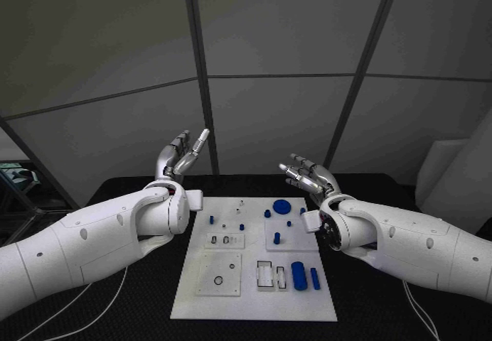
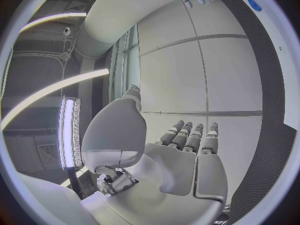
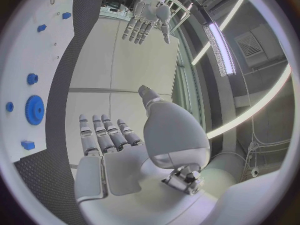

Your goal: Assemble the parts on the task board

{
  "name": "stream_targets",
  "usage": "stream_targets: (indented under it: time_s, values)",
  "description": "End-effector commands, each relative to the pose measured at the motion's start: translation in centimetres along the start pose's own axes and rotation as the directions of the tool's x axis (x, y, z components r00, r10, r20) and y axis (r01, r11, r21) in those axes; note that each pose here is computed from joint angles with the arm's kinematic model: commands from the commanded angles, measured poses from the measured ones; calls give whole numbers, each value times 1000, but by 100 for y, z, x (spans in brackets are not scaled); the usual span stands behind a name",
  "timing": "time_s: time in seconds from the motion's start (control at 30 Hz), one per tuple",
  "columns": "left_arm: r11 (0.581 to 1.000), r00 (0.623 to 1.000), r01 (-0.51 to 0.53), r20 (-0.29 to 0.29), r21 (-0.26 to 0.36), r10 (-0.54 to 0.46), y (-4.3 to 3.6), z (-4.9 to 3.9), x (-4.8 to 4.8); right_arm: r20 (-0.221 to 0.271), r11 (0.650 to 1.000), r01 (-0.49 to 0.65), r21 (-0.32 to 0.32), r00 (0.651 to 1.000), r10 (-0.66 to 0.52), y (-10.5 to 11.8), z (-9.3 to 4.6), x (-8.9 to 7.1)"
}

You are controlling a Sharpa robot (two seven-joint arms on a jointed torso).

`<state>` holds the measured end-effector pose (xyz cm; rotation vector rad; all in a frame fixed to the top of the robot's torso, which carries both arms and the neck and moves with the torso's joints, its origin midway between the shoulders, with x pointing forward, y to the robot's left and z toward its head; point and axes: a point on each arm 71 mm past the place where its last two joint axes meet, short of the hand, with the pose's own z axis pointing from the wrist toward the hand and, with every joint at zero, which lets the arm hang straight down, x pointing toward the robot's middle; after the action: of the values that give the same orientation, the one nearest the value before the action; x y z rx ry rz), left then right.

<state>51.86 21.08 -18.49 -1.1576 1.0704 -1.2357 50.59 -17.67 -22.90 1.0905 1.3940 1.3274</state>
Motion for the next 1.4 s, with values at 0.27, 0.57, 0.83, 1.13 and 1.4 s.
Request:
stream_targets:
  time_s: [0.27, 0.57, 0.83, 1.13, 1.4]
  values:
    - [1000, 998, 28, -50, 2, -28, -35, -20, -132, -60, 915, 365, -173, 923, -380, 164, 77, -132]
    - [999, 990, 43, -132, -27, -46, -64, -97, -141, -69, 827, 495, -267, 846, -528, 315, 102, -142]
    - [998, 979, 44, -199, -34, -50, -115, -191, -104, -98, 703, 633, -326, 717, -690, 464, 136, -114]
    - [998, 962, 49, -268, -36, -57, -215, -375, -41, -118, 466, 813, -348, 455, -882, 588, 203, -53]
    - [997, 950, 66, -304, -34, -73, -302, -521, 27, -112, 295, 898, -325, 273, -955, 620, 239, 20]
